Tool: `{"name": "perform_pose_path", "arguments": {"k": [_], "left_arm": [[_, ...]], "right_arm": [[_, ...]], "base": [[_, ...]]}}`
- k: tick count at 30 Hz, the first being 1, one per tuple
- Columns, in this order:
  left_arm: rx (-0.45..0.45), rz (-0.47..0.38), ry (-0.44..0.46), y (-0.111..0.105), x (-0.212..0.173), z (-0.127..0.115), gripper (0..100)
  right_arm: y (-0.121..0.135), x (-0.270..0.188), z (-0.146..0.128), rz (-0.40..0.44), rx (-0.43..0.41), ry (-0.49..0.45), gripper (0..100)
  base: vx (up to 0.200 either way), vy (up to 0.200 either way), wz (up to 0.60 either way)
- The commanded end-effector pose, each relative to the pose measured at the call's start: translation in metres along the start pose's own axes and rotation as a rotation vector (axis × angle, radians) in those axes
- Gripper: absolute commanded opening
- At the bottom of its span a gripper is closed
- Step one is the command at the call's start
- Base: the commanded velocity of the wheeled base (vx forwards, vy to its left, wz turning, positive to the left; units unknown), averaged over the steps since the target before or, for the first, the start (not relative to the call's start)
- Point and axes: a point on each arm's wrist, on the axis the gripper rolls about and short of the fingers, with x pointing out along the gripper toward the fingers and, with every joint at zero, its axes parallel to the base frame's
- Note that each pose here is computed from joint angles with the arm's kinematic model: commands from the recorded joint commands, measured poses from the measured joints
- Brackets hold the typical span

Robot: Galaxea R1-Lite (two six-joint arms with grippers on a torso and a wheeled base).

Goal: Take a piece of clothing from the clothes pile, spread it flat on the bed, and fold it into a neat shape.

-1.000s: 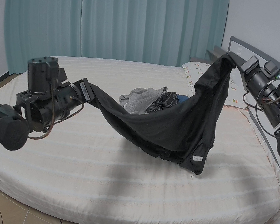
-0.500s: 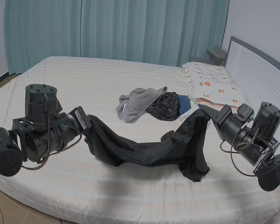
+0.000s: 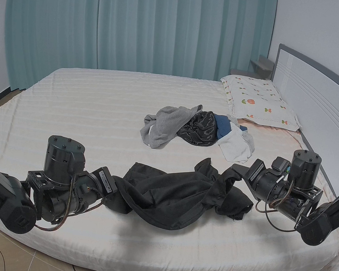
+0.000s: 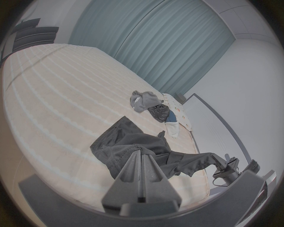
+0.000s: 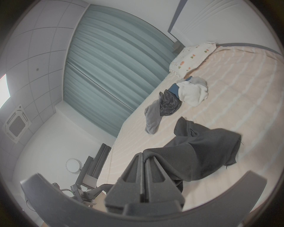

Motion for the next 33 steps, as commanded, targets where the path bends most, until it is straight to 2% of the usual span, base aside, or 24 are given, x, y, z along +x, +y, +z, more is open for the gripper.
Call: {"name": "perform_pose_path", "arguments": {"k": [1,3,10,17,24,33], "left_arm": [[0.012,0.025,0.029,0.007,-0.002,-0.009,0],[0.01,0.026,0.03,0.009,-0.002,-0.01,0],[0.002,-0.007,-0.005,0.007,-0.003,-0.009,0],[-0.05,-0.034,-0.063,0.003,-0.003,0.0,0],[-0.046,-0.027,-0.052,0.006,-0.006,-0.004,0],[-0.05,-0.053,-0.06,0.002,-0.012,-0.001,0]], "right_arm": [[-0.002,-0.004,-0.001,-0.012,0.01,0.006,0],[-0.002,-0.004,-0.001,-0.009,0.01,0.003,0],[-0.004,-0.005,-0.003,-0.013,0.014,0.008,0],[-0.004,-0.005,-0.004,-0.013,0.016,0.011,0],[-0.003,-0.006,-0.004,-0.011,0.015,0.007,0],[-0.002,-0.007,-0.004,-0.007,0.012,0.008,0]], "base": [[-0.2,0.0,0.0],[-0.2,0.0,0.0],[0.0,0.0,0.0],[0.0,0.0,0.0],[0.0,0.0,0.0],[0.0,0.2,0.0]]}}
